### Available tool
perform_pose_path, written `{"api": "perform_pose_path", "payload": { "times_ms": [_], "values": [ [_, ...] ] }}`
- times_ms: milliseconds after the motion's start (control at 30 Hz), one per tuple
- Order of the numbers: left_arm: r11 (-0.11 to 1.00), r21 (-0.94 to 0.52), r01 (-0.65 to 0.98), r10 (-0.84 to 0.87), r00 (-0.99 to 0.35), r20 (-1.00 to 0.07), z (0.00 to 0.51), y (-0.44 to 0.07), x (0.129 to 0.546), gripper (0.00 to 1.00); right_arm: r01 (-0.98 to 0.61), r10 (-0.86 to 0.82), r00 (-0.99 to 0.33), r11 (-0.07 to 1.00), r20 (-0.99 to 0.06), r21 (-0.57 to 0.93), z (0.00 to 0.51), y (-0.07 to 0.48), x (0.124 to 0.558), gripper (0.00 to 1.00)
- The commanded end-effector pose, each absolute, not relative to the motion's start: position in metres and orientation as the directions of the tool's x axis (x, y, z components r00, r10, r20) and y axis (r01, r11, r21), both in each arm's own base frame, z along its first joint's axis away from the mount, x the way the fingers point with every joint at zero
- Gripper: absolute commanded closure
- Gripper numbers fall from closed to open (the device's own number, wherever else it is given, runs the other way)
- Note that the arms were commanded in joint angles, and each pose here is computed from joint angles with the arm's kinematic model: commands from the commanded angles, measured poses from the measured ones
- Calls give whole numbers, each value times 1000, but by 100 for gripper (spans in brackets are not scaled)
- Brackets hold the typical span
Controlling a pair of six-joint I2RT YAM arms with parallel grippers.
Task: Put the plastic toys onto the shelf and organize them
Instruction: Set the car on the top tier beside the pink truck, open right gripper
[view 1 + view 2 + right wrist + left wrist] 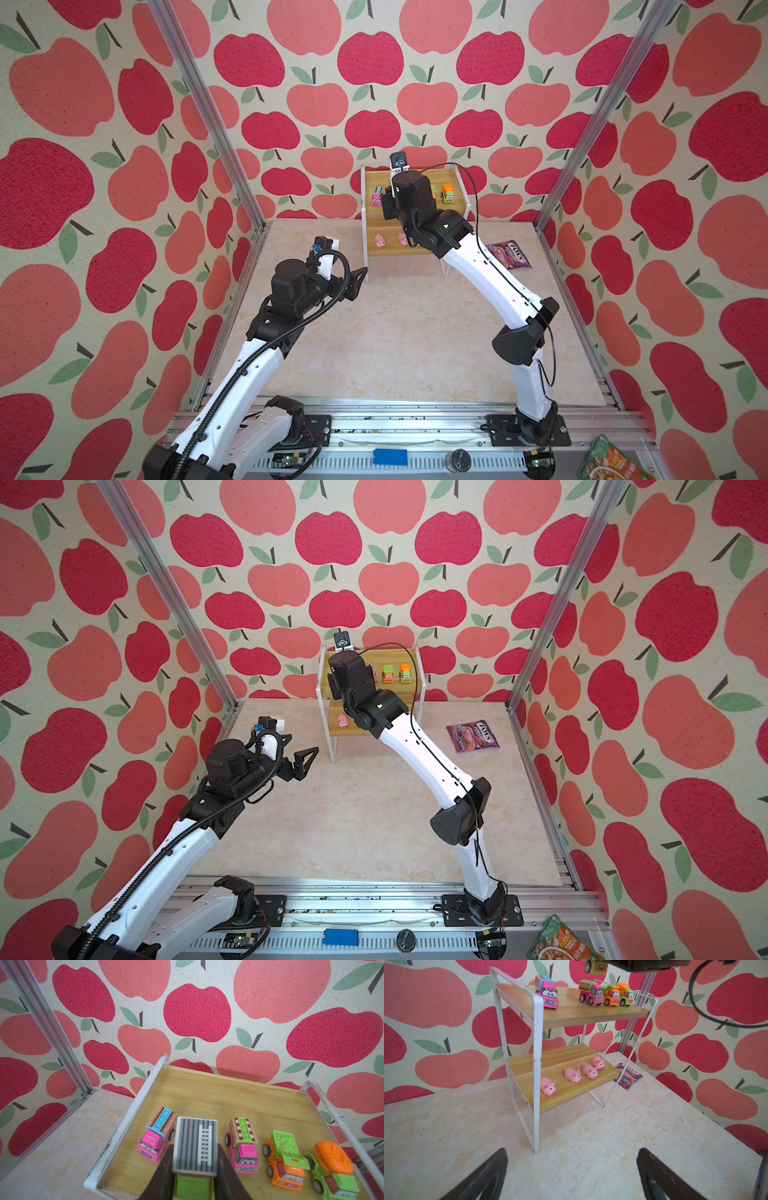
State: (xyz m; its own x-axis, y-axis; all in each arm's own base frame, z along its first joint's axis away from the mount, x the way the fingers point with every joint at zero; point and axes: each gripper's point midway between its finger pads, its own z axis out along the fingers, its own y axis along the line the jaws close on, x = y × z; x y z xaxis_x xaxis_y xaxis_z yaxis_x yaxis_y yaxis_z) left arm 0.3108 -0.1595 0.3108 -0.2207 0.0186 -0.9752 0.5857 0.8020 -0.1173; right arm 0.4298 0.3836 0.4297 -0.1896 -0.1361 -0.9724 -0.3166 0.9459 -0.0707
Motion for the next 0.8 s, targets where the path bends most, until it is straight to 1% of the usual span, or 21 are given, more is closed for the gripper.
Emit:
{"api": "perform_pose_path", "payload": {
  "times_ms": [0, 267, 367, 600, 767],
  "values": [
    [766, -57, 640, -2, -87, -996, 335, -166, 304, 1, -305, -102, -193, 952, -976, -39, 433, 381, 437, 72],
    [748, -27, 663, -44, 9, -999, 345, -166, 292, 1, -305, -85, -221, 952, -972, -14, 424, 382, 443, 72],
    [747, -20, 665, -47, 22, -999, 346, -165, 290, 1, -304, -82, -224, 953, -971, -10, 423, 382, 443, 72],
    [753, -29, 657, -59, 24, -998, 347, -162, 289, 1, -297, -79, -241, 955, -967, -4, 417, 382, 445, 72],
    [761, -48, 647, -64, 1, -998, 345, -160, 291, 1, -292, -73, -259, 956, -963, 6, 411, 383, 448, 72]
  ]
}}
